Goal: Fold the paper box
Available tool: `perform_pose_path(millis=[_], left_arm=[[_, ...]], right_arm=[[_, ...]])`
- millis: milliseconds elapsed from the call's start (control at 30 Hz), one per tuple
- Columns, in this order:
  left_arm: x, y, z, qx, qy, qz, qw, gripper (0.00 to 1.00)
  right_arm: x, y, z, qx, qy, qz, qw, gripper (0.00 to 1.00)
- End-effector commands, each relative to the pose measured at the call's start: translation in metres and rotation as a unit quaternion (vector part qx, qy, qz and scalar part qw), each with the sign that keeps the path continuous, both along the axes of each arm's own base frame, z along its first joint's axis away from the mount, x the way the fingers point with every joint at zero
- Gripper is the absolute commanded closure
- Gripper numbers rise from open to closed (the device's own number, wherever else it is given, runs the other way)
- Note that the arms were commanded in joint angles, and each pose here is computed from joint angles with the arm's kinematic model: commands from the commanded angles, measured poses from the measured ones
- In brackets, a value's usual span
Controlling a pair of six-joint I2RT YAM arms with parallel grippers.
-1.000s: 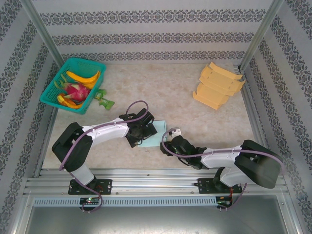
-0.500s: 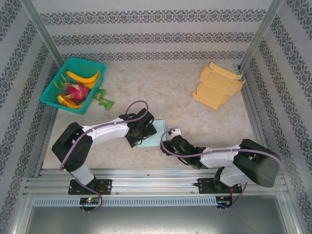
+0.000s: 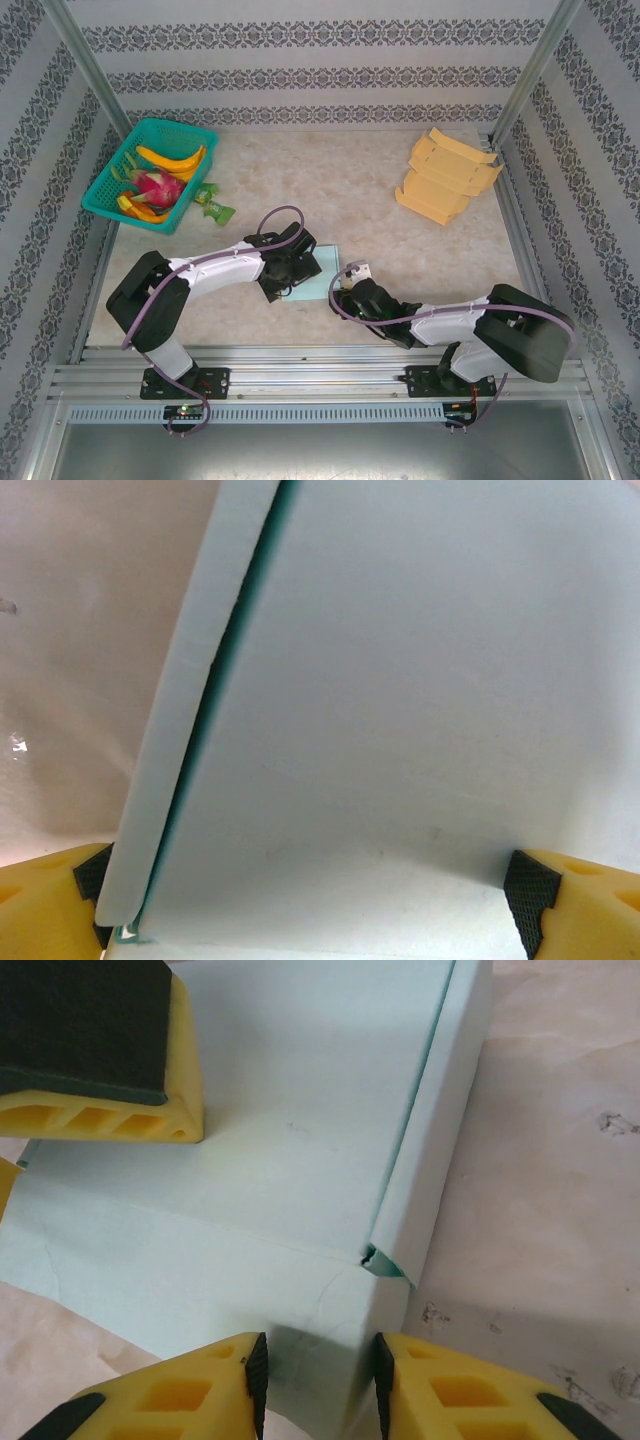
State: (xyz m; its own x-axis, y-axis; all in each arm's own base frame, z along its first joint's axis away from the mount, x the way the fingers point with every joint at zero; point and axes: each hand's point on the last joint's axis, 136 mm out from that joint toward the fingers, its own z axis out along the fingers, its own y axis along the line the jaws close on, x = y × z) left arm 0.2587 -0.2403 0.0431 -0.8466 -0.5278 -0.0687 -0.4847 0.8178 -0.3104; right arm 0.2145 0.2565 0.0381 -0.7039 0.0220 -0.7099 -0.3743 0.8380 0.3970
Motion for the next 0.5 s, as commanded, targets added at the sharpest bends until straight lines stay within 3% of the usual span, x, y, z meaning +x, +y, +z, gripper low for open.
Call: perform_pose_path(millis=[0, 467], left_arm=[[-0.015, 0.016, -0.015, 0.033, 0.028, 0.0, 0.999, 0.02], [-0.015, 0.016, -0.017, 0.033, 0.029, -0.002, 0.999, 0.01]], right_arm=[[-0.001, 0.01, 0.004, 0.016, -0.02, 0.021, 0.999, 0.66], [0.005, 0.009, -0.013, 0.002, -0.065, 0.032, 0.997, 0.66]])
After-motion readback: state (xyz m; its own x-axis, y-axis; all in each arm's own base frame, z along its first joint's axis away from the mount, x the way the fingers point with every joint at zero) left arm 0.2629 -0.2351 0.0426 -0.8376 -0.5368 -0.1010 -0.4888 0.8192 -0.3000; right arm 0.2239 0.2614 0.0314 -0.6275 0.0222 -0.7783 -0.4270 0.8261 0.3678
